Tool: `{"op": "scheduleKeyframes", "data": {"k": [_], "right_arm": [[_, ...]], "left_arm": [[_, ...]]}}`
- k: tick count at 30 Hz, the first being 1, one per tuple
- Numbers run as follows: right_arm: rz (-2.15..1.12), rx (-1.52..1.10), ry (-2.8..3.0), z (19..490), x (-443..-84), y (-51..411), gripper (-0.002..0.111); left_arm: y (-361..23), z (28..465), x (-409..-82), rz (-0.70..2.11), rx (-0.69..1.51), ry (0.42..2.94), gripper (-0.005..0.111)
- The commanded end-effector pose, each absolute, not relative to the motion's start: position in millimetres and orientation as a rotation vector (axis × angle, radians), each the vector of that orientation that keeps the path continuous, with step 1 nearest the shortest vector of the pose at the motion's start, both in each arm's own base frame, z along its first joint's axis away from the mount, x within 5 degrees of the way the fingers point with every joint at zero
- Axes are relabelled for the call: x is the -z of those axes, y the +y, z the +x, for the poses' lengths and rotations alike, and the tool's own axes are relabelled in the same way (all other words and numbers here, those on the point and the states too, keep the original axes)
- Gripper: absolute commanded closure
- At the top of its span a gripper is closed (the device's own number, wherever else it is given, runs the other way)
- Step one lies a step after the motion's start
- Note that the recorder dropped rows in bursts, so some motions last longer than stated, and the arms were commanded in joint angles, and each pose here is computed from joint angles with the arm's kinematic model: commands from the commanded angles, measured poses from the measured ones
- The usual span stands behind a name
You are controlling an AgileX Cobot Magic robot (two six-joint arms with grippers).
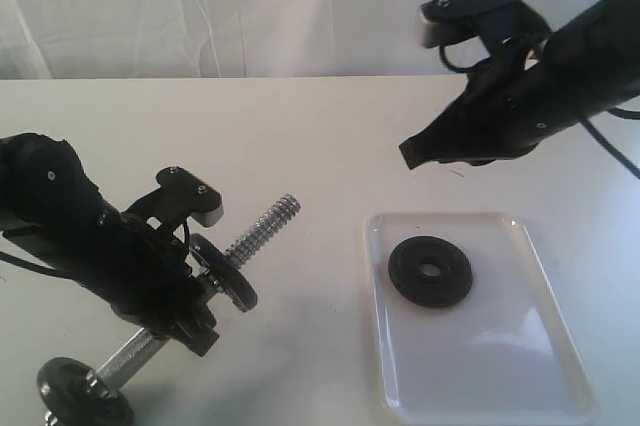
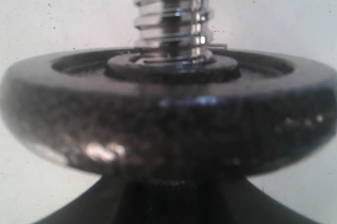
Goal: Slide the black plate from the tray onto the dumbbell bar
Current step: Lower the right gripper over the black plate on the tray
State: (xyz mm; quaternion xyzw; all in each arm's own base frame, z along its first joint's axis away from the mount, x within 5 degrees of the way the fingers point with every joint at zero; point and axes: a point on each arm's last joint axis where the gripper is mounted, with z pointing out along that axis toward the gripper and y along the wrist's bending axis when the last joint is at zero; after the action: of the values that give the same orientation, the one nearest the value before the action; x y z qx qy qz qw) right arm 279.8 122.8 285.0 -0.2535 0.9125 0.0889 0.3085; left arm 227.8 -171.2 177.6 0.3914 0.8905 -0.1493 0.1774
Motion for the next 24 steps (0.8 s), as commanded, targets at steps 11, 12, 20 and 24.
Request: {"op": "scheduleKeyframes", "data": {"k": [11, 12, 20, 24], "right_arm": [[-0.766, -0.198, 2.619, 309, -239, 140, 0.098], [-0.778, -0.196, 2.623, 310, -237, 140, 0.092], [-0.778, -0.193, 2.632, 314, -230, 141, 0.004], [-0.780, -0.191, 2.666, 316, -219, 143, 0.004]], "left_arm": [[-175, 230, -195, 0.992, 0.480, 2.468, 0.107], [-175, 230, -195, 0.992, 0.480, 2.468, 0.107], [-175, 230, -195, 0.992, 0.480, 2.468, 0.107], [-175, 230, -195, 0.992, 0.480, 2.468, 0.107]]}}
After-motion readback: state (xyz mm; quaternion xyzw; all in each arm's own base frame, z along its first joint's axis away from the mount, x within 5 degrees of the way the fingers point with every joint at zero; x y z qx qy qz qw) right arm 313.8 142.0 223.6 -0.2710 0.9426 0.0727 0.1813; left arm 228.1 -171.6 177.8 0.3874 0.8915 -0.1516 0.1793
